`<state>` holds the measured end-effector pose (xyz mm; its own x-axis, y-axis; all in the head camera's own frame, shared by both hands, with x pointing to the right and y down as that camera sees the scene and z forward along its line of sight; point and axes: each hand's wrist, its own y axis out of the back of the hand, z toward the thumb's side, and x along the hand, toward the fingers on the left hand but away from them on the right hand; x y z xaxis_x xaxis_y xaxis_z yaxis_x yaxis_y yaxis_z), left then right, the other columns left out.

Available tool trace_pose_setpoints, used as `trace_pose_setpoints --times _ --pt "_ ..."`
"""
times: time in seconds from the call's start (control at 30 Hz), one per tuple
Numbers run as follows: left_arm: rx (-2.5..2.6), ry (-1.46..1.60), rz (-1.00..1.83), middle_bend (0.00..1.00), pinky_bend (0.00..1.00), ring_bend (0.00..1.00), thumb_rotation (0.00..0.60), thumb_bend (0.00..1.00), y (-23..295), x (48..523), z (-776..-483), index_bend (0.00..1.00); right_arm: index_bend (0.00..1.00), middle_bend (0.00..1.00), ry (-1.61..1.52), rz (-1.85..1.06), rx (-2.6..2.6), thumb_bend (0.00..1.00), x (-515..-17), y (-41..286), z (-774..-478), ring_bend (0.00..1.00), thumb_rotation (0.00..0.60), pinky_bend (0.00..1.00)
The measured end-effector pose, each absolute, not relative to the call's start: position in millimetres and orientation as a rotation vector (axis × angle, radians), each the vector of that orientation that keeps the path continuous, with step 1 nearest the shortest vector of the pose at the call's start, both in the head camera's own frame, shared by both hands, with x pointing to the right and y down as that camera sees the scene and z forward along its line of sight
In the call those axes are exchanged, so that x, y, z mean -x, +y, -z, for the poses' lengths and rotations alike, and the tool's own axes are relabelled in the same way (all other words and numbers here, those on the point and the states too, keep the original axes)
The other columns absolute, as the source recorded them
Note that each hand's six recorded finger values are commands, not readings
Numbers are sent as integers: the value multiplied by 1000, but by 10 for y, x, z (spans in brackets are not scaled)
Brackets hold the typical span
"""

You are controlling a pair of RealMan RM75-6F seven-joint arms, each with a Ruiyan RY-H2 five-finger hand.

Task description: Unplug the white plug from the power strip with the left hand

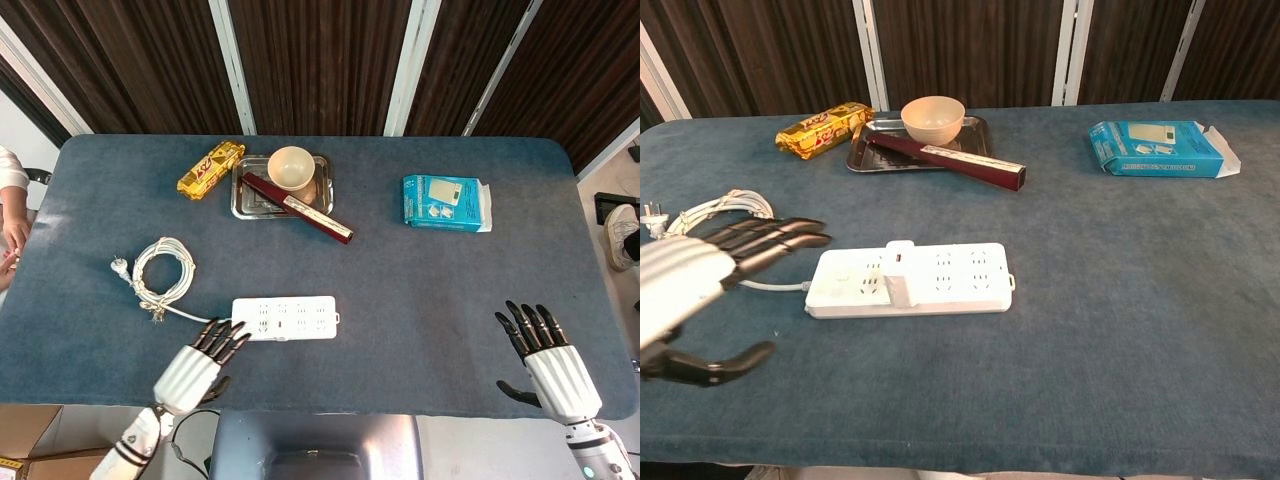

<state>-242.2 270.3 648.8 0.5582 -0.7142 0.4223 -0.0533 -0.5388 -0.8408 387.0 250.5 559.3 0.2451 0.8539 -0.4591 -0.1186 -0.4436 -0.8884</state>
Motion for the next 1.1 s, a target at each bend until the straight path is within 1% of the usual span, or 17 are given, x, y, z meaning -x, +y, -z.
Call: trace_pose_setpoints --times 0.17,0.4,0.5,0.83,0.97,1.1 --pt "1980 659 945 0 73 0 600 365 2594 1935 -6610 0 0 0 -668 -1372 1629 224 -3874 2500 -5670 0 600 0" --pt "1916 709 969 0 73 0 600 359 2424 1536 -6879 0 0 0 -639 -1383 1644 224 -3859 2482 -5724 0 600 0" --pt "1885 692 1020 0 77 0 600 357 2403 1469 -7001 0 0 0 -646 -1378 1646 224 -3868 2472 -5716 0 600 0" --pt "1805 626 1115 0 98 0 600 356 2368 1393 -7252 0 0 0 -624 -1383 1640 224 -3895 2451 -5723 0 600 0" --pt "1775 633 1137 0 140 0 600 358 2343 1387 -7311 0 0 0 -623 -1386 1638 224 -3906 2447 -5711 0 600 0" --pt "1759 649 1141 0 182 10 600 368 2323 1398 -7308 0 0 0 -628 -1390 1632 224 -3929 2445 -5696 0 600 0"
